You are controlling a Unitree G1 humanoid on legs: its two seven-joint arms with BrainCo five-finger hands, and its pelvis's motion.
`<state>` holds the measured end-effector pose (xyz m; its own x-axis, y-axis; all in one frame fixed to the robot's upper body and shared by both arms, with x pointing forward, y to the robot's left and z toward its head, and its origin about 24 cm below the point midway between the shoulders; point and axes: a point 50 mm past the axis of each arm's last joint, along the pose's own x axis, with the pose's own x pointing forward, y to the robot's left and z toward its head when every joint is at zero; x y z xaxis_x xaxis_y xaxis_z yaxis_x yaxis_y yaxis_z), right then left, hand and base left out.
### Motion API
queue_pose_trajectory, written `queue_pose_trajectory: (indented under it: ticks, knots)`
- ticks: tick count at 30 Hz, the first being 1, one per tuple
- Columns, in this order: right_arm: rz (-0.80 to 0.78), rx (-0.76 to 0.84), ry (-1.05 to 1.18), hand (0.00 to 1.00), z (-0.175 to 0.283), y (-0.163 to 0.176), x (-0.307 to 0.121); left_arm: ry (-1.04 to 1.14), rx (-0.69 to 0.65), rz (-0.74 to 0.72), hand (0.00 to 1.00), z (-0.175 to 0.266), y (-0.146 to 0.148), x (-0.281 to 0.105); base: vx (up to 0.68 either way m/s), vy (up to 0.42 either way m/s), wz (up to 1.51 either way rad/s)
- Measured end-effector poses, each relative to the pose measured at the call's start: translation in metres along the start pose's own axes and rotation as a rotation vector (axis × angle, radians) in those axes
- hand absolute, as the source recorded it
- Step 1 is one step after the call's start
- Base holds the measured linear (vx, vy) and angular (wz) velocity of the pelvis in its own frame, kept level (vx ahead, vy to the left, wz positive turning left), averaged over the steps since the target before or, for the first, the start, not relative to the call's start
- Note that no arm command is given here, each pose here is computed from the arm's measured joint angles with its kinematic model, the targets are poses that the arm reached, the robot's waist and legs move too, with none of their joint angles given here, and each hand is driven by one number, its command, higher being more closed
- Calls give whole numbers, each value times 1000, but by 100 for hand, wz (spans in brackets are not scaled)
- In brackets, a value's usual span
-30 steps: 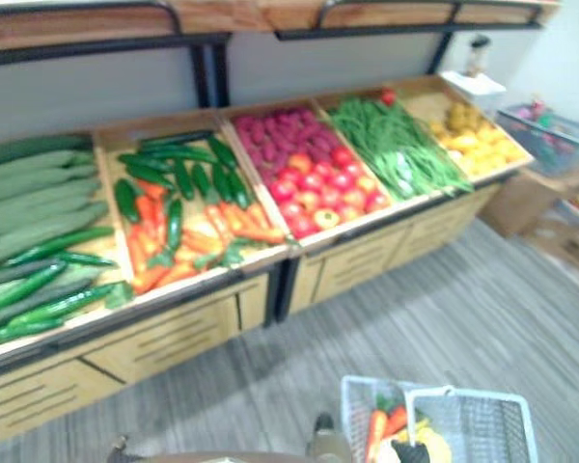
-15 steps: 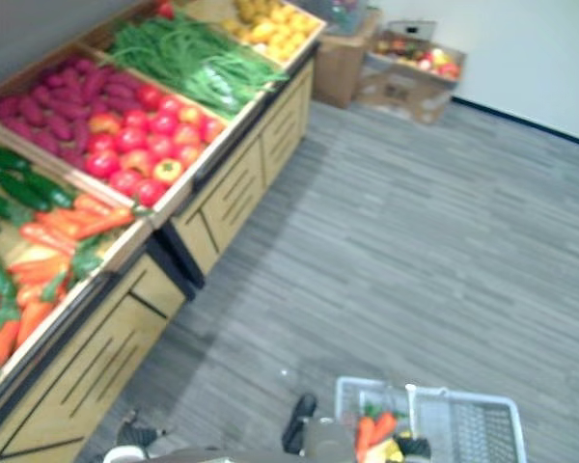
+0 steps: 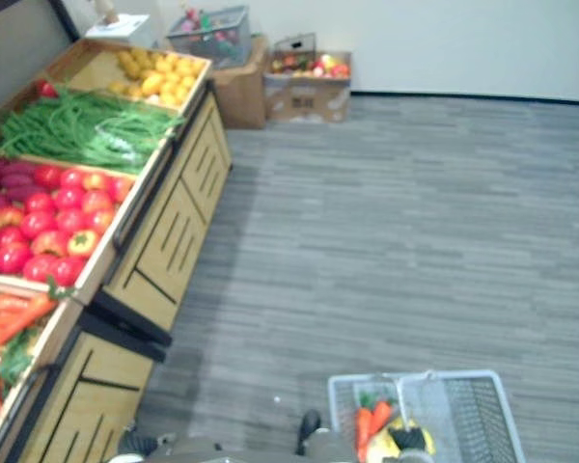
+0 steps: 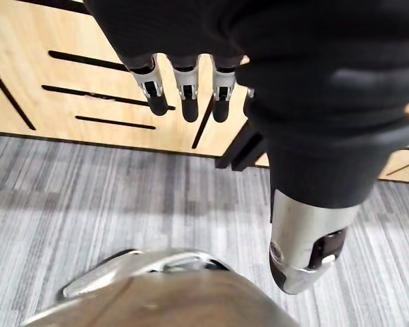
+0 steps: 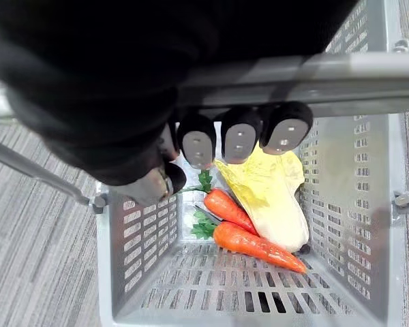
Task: Pick vegetable in the basket
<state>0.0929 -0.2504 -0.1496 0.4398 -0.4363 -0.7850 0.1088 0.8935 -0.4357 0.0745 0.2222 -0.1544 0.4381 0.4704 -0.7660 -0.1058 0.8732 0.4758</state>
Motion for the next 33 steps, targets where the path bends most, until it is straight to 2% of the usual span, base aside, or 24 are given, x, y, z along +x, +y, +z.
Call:
queue_pose_trajectory:
  ticks: [4, 7, 14, 22, 24, 27, 33]
  knots:
    - [16, -31, -46, 100, 14, 5, 2, 41, -28, -1, 0, -9, -1, -2, 121, 277, -83]
    - [38, -13, -62, 100, 15, 15, -1, 46, -18, 17, 0, -11, 5, 0, 149, 231, -32]
    - [23, -13, -92, 100, 23, 15, 0, 28, 25, 20, 0, -9, 11, 2, 178, 177, -49]
    - [42, -10, -74, 100, 16, 23, -4, 11, 48, 59, 0, -7, 28, 7, 164, -121, -2]
    - [36, -5, -58, 100, 14, 20, -3, 23, 18, 37, 0, -7, 18, 5, 157, -277, 3]
    - [14, -26, -12, 100, -4, 8, -3, 69, -96, -6, 0, -12, -2, -2, 151, -223, 22]
    - [15, -23, 52, 100, -22, 6, -7, 120, -244, -27, 0, -19, -8, -6, 69, -53, 19]
